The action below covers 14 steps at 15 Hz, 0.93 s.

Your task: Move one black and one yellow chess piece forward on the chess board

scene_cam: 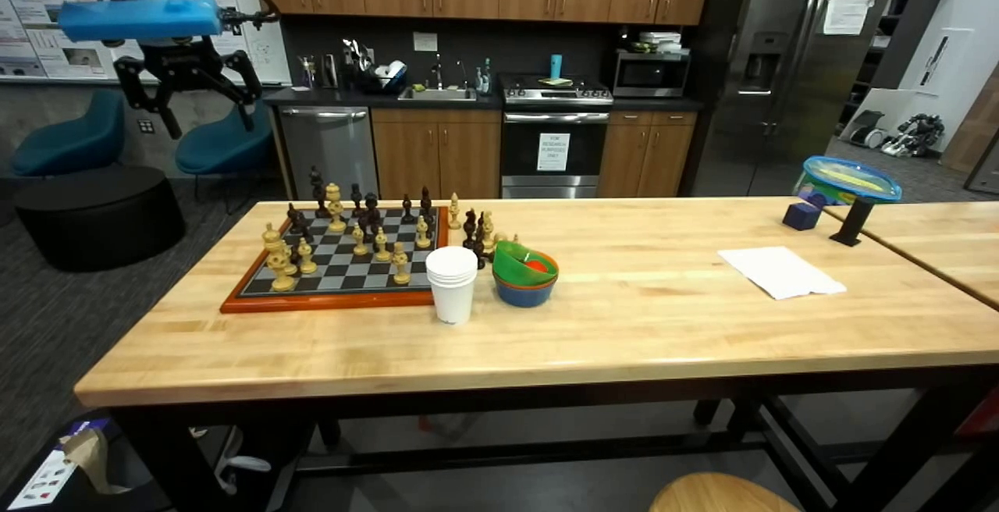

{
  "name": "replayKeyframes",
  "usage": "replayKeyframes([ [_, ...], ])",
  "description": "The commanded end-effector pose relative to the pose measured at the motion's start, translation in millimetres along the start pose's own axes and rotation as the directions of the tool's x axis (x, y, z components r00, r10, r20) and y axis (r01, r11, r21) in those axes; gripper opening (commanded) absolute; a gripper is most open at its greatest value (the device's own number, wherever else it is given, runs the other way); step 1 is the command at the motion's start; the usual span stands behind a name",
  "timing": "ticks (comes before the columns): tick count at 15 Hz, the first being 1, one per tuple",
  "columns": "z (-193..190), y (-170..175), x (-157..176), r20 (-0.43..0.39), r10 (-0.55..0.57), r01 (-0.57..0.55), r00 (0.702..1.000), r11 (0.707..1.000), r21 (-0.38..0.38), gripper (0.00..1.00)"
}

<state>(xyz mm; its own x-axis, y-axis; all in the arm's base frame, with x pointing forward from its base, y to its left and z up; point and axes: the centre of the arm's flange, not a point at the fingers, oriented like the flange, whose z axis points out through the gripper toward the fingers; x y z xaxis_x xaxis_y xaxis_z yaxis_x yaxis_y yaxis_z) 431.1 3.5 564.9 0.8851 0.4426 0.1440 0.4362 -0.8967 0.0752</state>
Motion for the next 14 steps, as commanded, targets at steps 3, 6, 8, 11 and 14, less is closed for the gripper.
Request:
replayKeyframes([
  [3, 25, 2, 40, -0.017, -0.032, 0.031, 0.999, 0.999, -0.031, 1.0],
  [6, 31, 4, 41, -0.007, -0.03, 0.03, 1.0, 0.999, -0.027, 1.0],
  [8, 23, 4, 38, -0.018, -0.027, 0.027, 0.999, 0.999, -0.031, 1.0],
  [11, 34, 20, 71, -0.004, -0.102, 0.102, 0.995, 0.994, -0.037, 1.0],
  [14, 52, 35, 108, 0.024, -0.176, 0.177, 0.984, 0.984, -0.023, 1.0],
])
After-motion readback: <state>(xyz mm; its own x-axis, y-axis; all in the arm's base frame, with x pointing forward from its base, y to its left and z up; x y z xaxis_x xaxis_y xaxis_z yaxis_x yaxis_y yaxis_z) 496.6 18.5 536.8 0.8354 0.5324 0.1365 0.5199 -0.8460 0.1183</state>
